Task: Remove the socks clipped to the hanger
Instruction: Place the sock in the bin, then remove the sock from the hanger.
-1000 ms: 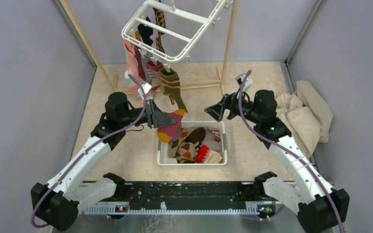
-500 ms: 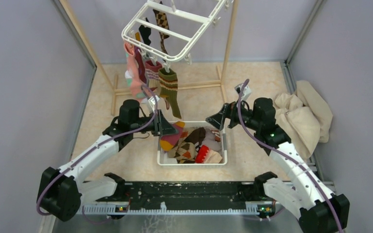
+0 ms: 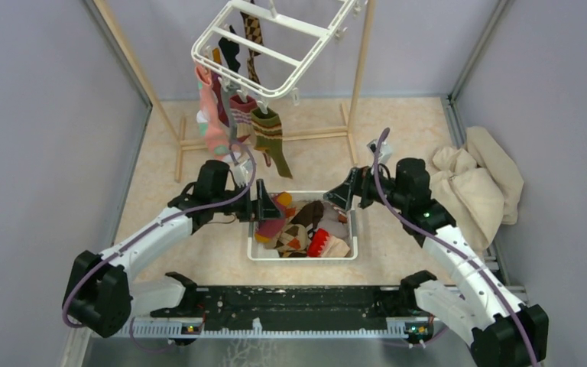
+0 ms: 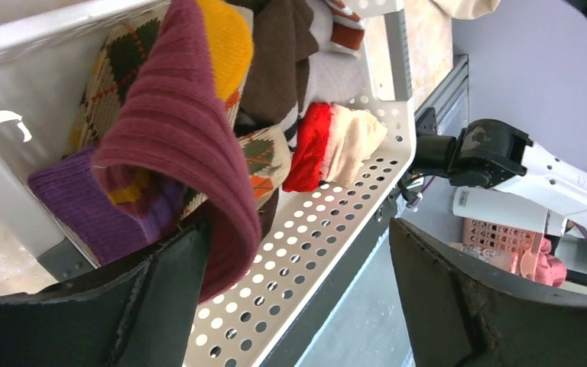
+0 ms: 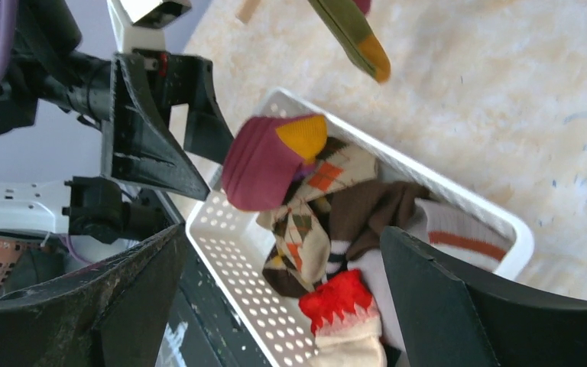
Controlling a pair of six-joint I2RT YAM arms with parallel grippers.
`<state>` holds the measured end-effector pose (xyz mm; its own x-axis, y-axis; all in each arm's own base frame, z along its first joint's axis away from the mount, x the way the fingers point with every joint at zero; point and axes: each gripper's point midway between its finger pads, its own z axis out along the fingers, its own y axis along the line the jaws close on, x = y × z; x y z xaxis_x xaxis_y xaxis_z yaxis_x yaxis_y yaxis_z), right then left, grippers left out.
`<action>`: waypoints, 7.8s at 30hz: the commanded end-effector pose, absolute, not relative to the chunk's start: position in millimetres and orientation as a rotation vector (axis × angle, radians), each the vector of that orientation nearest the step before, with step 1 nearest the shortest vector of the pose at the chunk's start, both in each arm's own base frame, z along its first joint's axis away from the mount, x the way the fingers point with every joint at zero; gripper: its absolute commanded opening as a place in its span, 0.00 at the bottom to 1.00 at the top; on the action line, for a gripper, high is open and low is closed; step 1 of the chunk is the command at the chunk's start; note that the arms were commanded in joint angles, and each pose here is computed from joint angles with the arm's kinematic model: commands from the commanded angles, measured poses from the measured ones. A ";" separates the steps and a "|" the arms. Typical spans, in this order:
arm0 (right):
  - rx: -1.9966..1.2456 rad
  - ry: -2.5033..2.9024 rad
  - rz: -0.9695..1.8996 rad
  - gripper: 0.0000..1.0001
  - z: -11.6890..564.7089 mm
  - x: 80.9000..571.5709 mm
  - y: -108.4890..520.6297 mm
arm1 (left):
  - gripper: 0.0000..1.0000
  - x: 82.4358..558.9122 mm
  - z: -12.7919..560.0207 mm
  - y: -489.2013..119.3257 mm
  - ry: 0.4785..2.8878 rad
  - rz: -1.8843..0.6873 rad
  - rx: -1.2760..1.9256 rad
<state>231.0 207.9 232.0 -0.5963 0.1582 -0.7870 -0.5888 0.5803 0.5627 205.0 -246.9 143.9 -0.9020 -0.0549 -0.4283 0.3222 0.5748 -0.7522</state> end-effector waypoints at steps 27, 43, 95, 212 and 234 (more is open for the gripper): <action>-0.170 2.115 1.102 0.98 186.6 163.7 179.1 | 0.99 148.0 204.0 -198.2 2.181 -1.146 0.259; -0.193 1.901 1.056 0.98 240.7 218.9 194.6 | 0.99 151.7 219.0 -185.6 2.092 -1.107 0.140; -0.446 1.544 1.225 0.00 260.6 348.2 373.5 | 0.99 204.3 206.3 -192.7 2.090 -0.979 0.088; -0.080 1.216 0.542 0.98 385.6 240.7 287.3 | 0.09 302.0 305.6 -188.4 1.765 -0.962 0.208; -0.250 1.081 0.567 0.82 433.7 307.5 349.2 | 0.10 303.3 301.5 -192.3 1.756 -1.000 0.236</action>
